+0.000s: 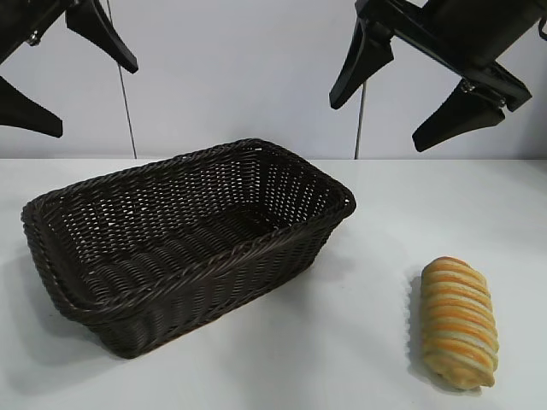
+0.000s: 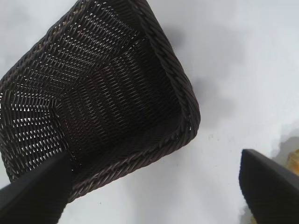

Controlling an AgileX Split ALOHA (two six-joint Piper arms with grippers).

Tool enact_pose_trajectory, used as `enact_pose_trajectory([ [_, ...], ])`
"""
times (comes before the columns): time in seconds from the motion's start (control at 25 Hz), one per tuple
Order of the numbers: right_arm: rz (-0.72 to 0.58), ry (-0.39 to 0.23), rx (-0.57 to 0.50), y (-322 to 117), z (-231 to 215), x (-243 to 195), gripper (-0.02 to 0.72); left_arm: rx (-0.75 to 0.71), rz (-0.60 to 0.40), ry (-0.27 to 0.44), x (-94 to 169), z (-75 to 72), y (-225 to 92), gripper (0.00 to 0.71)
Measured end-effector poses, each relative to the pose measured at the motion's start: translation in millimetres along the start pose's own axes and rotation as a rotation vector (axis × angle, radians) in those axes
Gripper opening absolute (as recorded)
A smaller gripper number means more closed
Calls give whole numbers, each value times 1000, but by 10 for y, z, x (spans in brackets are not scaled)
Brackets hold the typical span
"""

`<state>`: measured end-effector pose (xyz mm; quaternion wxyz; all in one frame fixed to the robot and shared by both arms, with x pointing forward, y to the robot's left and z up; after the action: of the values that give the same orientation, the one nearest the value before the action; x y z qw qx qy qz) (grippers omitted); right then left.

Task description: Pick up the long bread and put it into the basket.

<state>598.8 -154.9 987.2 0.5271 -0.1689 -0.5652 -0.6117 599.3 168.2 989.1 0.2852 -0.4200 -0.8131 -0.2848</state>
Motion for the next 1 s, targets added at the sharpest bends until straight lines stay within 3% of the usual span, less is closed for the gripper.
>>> enact_pose_trajectory([
  [1.0,5,2,0,-9,4,0,695,2,-6,1,6,11,19,678],
])
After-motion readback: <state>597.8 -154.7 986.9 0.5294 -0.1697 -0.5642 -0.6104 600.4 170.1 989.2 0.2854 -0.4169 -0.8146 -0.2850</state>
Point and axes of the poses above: a point on each arm's last joint axis where the gripper is mounted, x pointing back along that axis away from the gripper, z along the wrist's bending axis when the last joint is at zero, y = z × x, the point moved 8 cm from there along -x, pointing out along that axis toward the gripper, and after that the axes turned 15 degrees about x, right-handed, at the moved point
